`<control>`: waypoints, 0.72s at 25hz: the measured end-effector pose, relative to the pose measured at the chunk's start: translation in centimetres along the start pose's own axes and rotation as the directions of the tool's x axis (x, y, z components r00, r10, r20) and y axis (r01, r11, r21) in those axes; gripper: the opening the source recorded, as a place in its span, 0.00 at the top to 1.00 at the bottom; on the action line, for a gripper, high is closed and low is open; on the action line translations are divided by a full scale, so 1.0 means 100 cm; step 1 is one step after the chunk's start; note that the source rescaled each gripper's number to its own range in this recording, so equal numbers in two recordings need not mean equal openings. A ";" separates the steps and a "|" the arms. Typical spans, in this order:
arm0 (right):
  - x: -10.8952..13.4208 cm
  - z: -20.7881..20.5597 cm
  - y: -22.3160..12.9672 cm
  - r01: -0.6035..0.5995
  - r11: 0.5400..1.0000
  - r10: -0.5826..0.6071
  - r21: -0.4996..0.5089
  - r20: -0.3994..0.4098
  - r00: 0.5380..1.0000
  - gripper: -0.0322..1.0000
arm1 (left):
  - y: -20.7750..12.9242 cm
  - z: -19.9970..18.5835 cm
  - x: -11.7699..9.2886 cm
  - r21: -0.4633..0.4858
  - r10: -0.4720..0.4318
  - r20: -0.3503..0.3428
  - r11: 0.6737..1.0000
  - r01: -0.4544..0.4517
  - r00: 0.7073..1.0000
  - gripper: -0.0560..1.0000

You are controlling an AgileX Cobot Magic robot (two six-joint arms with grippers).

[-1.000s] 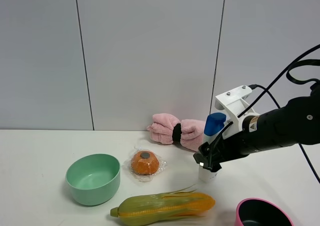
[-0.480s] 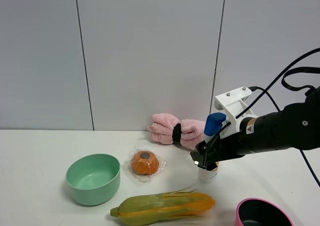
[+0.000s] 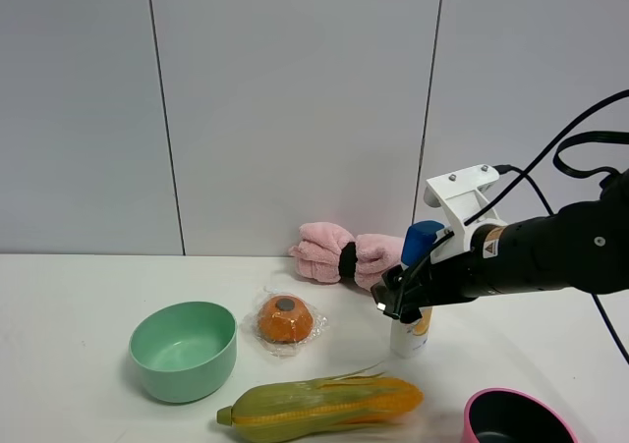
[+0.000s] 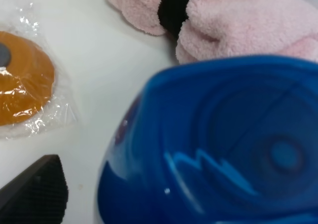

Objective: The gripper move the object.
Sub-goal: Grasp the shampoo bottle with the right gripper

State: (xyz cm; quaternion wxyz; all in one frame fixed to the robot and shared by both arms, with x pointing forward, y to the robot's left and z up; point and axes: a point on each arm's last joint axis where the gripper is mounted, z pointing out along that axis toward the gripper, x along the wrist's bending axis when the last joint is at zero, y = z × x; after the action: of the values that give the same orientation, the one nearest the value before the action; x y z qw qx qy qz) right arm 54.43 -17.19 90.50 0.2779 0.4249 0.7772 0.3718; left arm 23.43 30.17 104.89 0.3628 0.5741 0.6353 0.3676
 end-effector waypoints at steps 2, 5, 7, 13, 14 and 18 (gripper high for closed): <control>0.000 0.000 0.000 -0.004 1.000 0.004 0.000 0.000 1.000 0.05 | 0.000 0.000 0.000 0.000 0.000 0.000 1.000 0.000 1.000 0.00; 0.000 0.000 0.000 -0.021 1.000 0.021 -0.001 0.000 1.000 0.06 | 0.000 0.000 0.000 0.000 0.000 0.000 1.000 0.000 1.000 0.00; 0.000 0.000 0.001 -0.024 1.000 0.024 -0.013 0.000 1.000 0.06 | 0.000 0.000 0.000 0.000 0.000 0.000 1.000 0.000 1.000 0.00; 0.001 0.000 0.003 -0.003 1.000 0.003 -0.029 -0.010 1.000 0.06 | 0.000 0.000 0.000 0.000 0.000 0.000 1.000 0.000 1.000 0.00; 0.001 0.000 0.003 -0.002 1.000 0.001 -0.029 -0.011 1.000 0.06 | 0.000 0.000 0.000 0.000 0.000 0.000 1.000 0.000 1.000 0.00; 0.001 0.002 0.002 -0.001 0.999 0.001 -0.038 -0.012 1.000 0.06 | 0.000 0.000 0.000 0.000 0.000 0.000 1.000 0.000 1.000 0.00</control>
State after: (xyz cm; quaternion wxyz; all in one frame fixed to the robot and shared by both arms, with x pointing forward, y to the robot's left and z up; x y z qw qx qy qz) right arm 54.58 -16.95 90.50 0.2810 0.4178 0.7715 0.3890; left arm 23.43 30.17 104.89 0.3628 0.5741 0.6353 0.3676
